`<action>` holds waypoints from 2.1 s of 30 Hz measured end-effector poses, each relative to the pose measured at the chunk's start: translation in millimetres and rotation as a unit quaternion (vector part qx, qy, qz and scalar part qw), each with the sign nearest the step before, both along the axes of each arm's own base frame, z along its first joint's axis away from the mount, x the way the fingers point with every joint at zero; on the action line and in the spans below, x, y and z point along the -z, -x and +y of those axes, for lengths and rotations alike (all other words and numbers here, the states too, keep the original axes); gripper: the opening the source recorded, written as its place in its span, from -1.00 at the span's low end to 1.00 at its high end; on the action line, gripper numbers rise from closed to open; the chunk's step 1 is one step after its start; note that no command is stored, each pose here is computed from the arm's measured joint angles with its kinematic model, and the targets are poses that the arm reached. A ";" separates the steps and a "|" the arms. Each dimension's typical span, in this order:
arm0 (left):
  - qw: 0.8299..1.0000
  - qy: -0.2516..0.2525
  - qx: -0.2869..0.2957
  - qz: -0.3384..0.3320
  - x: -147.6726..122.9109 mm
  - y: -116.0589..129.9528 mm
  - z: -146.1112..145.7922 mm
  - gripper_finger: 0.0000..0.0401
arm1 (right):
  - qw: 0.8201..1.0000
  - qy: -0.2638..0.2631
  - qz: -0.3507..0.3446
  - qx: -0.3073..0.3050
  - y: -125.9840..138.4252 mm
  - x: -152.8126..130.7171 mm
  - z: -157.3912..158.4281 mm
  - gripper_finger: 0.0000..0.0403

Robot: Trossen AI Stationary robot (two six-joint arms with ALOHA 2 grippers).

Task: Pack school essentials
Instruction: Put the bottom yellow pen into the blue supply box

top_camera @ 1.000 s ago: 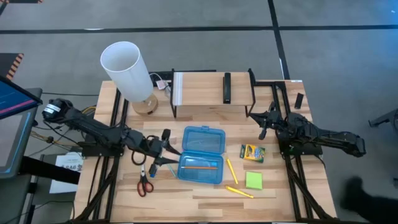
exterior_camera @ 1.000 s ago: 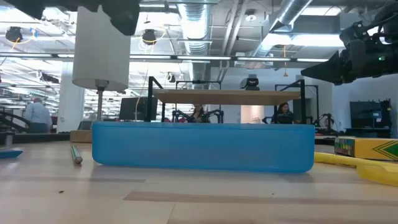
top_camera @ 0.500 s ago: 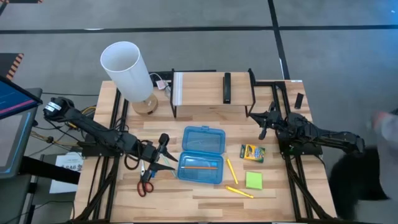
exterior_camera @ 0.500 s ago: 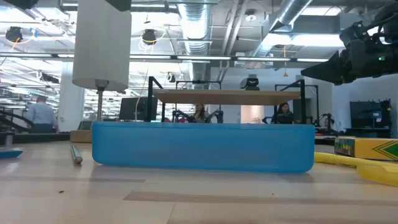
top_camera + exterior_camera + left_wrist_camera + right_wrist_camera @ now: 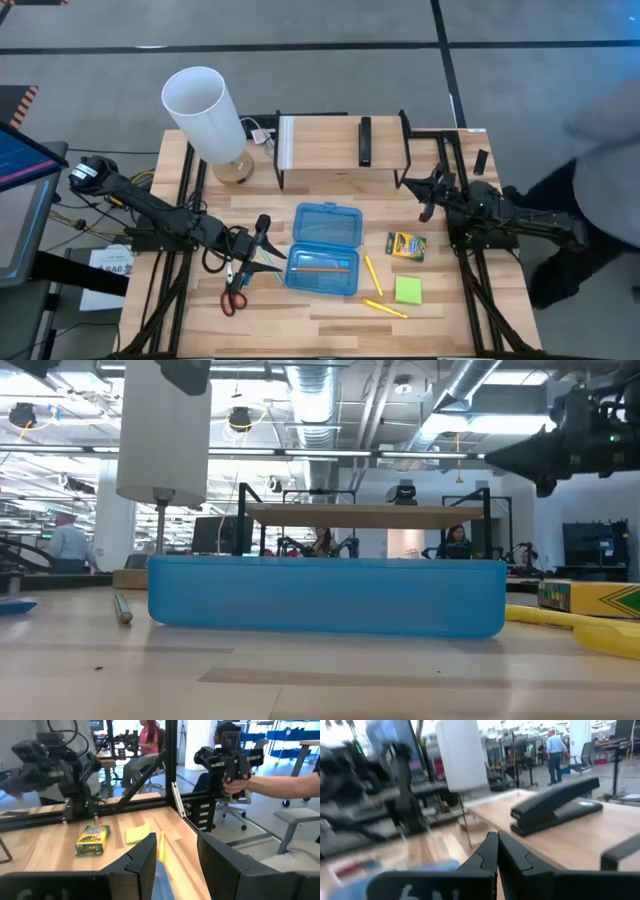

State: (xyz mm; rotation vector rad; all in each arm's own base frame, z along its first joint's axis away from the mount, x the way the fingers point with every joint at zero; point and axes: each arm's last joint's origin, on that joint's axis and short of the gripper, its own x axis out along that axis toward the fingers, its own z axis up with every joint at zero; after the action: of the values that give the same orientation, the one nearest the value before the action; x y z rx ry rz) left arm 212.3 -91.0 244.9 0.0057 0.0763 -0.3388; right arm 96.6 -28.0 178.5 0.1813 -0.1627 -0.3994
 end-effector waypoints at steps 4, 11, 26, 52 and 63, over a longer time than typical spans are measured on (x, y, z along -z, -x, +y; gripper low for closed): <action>0.999 -0.006 -0.027 0.023 -0.5 7.9 2.7 -0.35 | 0.999 0.003 -0.015 -0.036 0.8 -11.6 3.7 -0.86; 0.998 0.020 -0.059 -0.014 16.7 37.2 13.2 -0.35 | 0.994 -0.005 -0.002 -0.110 -4.4 -27.9 17.7 -0.84; 0.992 0.074 -0.091 -0.041 37.0 72.4 32.4 -0.35 | 0.974 -0.019 0.168 -0.151 -66.1 -66.6 51.5 -0.84; 0.992 0.078 -0.092 -0.032 38.4 72.3 32.3 -0.35 | 0.820 -0.208 0.492 -0.206 -126.2 -0.3 136.9 -0.35; 0.992 0.079 -0.092 -0.032 38.5 72.3 32.3 -0.35 | 0.800 -0.178 0.514 -0.253 -157.1 -3.9 197.5 -0.13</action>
State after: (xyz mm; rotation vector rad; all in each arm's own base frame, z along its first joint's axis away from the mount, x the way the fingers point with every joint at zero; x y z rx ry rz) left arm 139.9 -58.7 206.4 -0.1465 -0.0132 -0.1587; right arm 253.8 169.6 182.4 0.3453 1.0377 0.0568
